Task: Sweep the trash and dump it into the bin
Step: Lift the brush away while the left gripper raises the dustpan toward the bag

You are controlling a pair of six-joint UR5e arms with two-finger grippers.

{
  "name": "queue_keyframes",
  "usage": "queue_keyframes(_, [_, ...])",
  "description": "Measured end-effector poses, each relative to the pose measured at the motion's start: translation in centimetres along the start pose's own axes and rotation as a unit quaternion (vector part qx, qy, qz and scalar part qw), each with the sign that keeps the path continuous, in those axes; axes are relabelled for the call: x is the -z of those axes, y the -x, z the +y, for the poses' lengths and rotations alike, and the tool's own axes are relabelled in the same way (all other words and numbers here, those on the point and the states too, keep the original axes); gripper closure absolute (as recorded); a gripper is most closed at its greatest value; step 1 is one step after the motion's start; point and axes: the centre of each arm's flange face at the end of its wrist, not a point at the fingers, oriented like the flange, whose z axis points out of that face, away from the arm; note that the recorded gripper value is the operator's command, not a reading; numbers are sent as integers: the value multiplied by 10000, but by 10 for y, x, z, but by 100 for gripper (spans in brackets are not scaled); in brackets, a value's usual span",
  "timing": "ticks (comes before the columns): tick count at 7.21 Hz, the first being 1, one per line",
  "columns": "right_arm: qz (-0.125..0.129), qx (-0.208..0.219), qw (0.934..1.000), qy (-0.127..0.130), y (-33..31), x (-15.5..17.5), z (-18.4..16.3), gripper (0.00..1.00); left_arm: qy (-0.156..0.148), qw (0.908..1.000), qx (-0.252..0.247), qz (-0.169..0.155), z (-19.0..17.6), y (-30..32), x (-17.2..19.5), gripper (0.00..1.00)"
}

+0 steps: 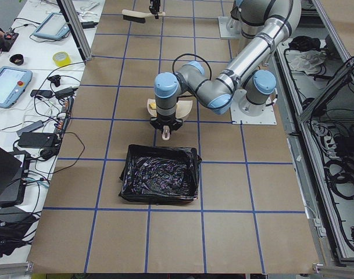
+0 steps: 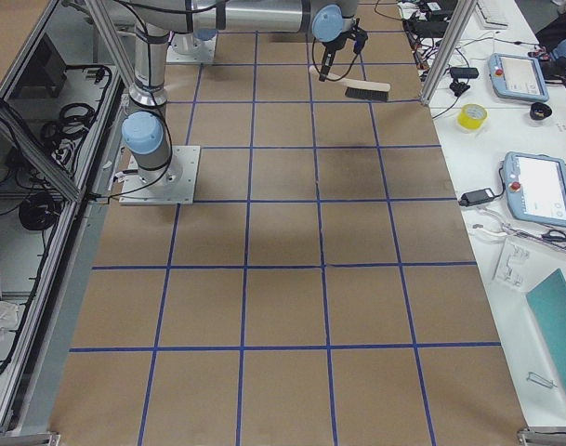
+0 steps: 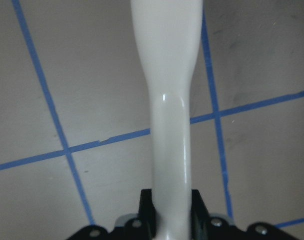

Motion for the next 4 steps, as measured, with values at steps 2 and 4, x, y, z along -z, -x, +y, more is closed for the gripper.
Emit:
queue_keyframes(2, [133, 526, 9981, -301, -101, -13, -52, 100, 407, 9988, -276, -64, 56, -23, 42, 100])
queue_keyframes(4, [158, 594, 9970, -466, -180, -55, -71, 100, 841, 9960, -244, -198, 103, -48, 83, 100])
